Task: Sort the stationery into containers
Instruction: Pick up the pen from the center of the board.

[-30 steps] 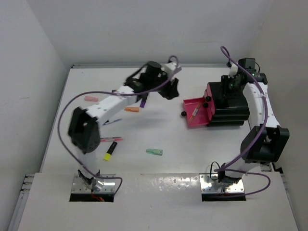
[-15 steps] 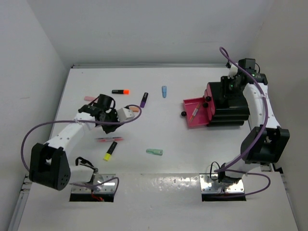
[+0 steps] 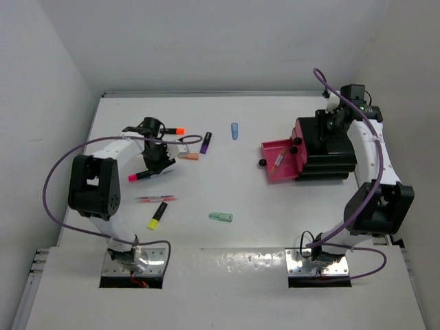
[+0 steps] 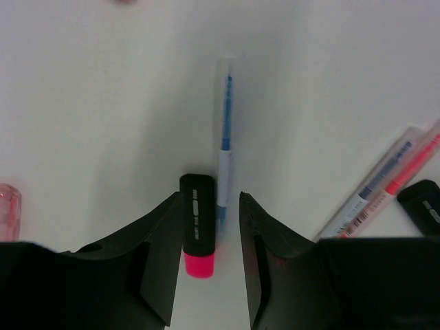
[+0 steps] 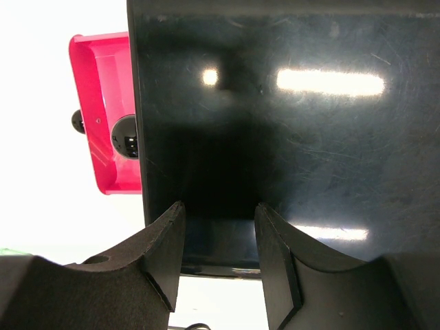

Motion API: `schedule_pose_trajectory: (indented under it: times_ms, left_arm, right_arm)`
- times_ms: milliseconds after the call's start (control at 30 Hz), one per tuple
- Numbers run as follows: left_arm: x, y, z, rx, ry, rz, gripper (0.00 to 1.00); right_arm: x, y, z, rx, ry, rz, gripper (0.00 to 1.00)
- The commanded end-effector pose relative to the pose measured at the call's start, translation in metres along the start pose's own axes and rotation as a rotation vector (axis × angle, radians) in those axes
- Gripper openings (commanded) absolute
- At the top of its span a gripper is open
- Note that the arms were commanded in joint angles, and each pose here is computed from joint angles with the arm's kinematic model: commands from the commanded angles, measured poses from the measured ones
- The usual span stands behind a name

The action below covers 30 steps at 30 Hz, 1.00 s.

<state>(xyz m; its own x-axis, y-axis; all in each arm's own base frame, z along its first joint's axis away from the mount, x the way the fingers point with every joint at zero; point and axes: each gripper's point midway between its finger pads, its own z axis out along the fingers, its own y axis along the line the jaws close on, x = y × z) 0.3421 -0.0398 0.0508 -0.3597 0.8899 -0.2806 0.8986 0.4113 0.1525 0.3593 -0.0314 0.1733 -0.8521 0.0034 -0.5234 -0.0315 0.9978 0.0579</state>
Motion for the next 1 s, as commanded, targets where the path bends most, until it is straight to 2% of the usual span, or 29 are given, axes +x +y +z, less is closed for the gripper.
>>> schedule_pose_trajectory:
  times_ms: [0, 500, 633, 733, 800, 900, 933, 967]
  left_arm:
    - [-0.012, 0.020, 0.000, -0.020, -0.019, 0.047, 0.43]
    - [0.013, -0.013, 0.034, 0.131, 0.032, 0.040, 0.44]
    - [0.021, -0.016, 0.046, 0.137, 0.040, 0.022, 0.40]
    - [0.025, -0.021, 0.052, 0.141, 0.038, 0.004, 0.35]
    - [0.022, -0.022, 0.053, 0.132, 0.022, -0.010, 0.25]
    - [0.000, -0.025, 0.048, 0.131, -0.056, -0.042, 0.12]
    - [-0.017, -0.025, 0.040, 0.129, -0.110, -0.072, 0.02]
    - [-0.030, -0.027, 0.037, 0.130, -0.135, -0.081, 0.00]
  right_arm:
    - [0.033, 0.002, 0.008, -0.007, 0.130, 0.007, 0.45]
    - [0.036, 0.001, 0.014, -0.008, 0.151, 0.009, 0.45]
    - [0.036, 0.001, 0.015, -0.007, 0.156, 0.013, 0.45]
    - [0.037, 0.001, 0.015, -0.005, 0.156, 0.010, 0.45]
    - [0.038, 0.000, 0.016, -0.003, 0.161, 0.010, 0.45]
    - [0.038, 0.001, 0.015, -0.004, 0.161, 0.009, 0.45]
    - [0.039, 0.000, 0.015, -0.003, 0.163, 0.007, 0.45]
    - [0.039, 0.000, 0.015, -0.003, 0.160, 0.007, 0.45]
